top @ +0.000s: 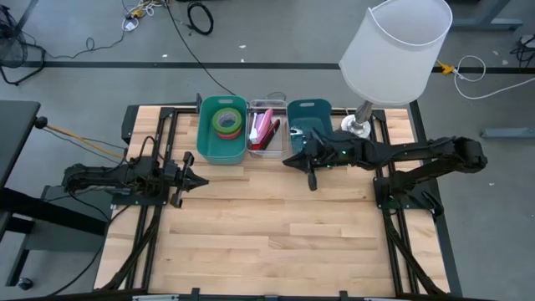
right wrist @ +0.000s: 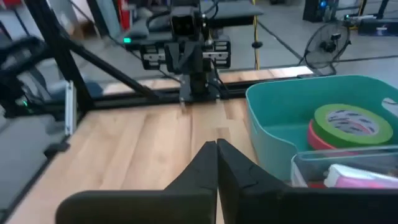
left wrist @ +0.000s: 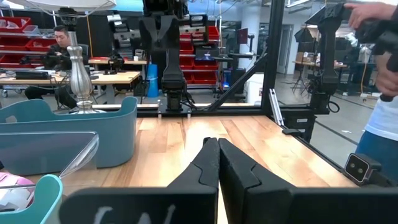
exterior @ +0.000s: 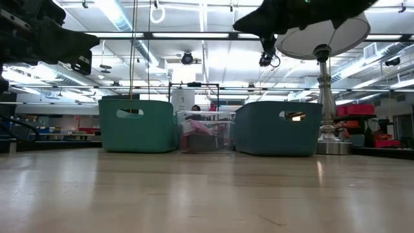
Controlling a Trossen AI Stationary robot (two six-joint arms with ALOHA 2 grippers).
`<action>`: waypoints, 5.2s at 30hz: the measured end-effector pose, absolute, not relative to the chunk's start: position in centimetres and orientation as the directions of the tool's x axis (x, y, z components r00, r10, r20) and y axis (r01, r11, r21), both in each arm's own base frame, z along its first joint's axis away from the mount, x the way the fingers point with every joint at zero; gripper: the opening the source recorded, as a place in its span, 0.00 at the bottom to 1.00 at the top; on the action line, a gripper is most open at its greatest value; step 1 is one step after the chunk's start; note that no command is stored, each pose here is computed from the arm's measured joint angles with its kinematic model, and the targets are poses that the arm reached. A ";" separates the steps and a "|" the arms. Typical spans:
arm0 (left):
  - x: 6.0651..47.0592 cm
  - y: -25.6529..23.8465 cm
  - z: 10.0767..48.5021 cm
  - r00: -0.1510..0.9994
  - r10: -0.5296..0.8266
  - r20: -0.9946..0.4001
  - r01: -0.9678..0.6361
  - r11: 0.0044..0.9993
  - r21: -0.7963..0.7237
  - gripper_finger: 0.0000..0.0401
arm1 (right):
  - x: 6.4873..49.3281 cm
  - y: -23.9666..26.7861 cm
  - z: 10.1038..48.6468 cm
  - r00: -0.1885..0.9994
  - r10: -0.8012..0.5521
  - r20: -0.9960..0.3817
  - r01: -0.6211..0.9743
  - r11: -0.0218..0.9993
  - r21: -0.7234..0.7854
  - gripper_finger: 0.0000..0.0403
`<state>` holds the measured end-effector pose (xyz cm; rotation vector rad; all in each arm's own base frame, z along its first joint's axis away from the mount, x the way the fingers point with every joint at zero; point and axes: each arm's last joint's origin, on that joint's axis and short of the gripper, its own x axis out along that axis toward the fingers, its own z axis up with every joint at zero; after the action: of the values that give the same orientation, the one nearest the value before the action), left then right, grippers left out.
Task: Pick and place Stapler, Stapler remover, tape
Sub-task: Return to Home Position
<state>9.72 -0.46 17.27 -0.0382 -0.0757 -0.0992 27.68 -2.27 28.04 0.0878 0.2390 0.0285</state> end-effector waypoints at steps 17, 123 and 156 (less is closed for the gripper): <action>9.7 -0.5 17.3 0.992 -0.098 0.078 0.100 0.994 -0.034 0.01 | 21.2 -1.6 23.7 0.973 0.053 -0.224 -0.032 0.995 0.098 0.00; 9.7 -0.5 17.3 0.992 -0.098 0.078 0.100 0.994 -0.034 0.01 | 9.6 0.3 17.2 0.993 0.111 0.044 -0.113 0.993 0.039 0.00; 9.7 -0.5 17.3 0.992 -0.097 0.078 0.100 0.994 -0.035 0.01 | 9.6 0.3 17.2 0.993 0.111 0.044 -0.112 0.993 0.038 0.00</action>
<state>9.72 -0.46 17.28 -0.0384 -0.0759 -0.0992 9.64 0.26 17.17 0.0408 -0.0419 0.1119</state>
